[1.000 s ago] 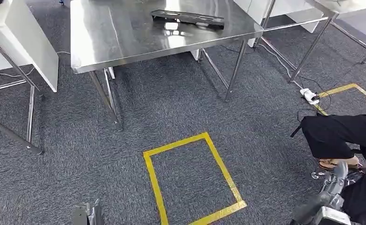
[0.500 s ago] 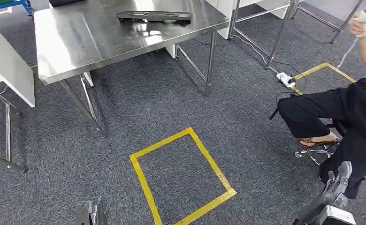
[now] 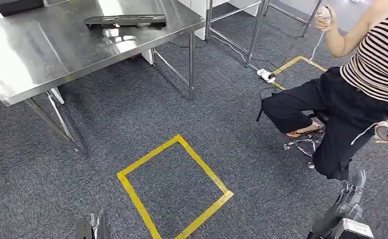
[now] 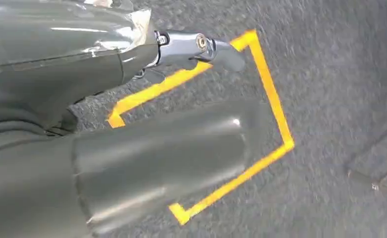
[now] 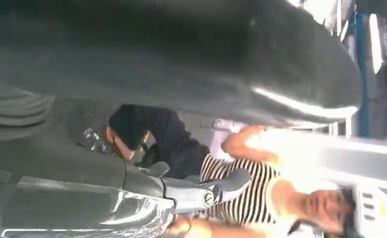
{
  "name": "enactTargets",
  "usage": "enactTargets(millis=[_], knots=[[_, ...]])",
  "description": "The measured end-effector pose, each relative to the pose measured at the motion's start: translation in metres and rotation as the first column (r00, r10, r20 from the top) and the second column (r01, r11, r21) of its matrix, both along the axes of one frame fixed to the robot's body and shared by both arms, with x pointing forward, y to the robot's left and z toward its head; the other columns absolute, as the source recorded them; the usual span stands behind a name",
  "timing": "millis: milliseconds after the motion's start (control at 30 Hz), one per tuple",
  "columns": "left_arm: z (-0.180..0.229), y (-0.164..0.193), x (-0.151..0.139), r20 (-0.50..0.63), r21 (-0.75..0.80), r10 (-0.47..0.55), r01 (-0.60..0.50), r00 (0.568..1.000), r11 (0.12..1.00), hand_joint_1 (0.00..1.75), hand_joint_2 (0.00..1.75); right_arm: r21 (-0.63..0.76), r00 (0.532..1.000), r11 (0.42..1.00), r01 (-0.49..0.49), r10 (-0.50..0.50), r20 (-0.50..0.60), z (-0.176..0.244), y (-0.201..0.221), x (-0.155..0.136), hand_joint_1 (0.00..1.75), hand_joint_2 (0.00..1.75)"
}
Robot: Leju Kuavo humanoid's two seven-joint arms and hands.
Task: Take the parts from the cabinet and place them on the table.
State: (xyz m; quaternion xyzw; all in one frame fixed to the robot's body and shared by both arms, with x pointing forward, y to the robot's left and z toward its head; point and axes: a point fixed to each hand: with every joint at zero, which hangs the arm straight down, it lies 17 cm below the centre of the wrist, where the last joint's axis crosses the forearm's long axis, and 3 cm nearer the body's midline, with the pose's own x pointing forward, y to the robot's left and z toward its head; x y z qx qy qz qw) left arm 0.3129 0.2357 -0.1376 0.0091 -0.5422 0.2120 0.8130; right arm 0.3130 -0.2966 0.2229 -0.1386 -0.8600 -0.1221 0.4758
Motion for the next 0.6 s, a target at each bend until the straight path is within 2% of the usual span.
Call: enactTargets(millis=[600], knots=[[-0.002, 0.000, -0.005, 0.001, -0.020, -0.004, 0.004, 1.000, 1.000, 0.00, 0.00, 0.011, 0.999, 0.999, -0.040, 0.040, -0.009, -0.007, 0.009, 0.012, 0.00, 0.00]])
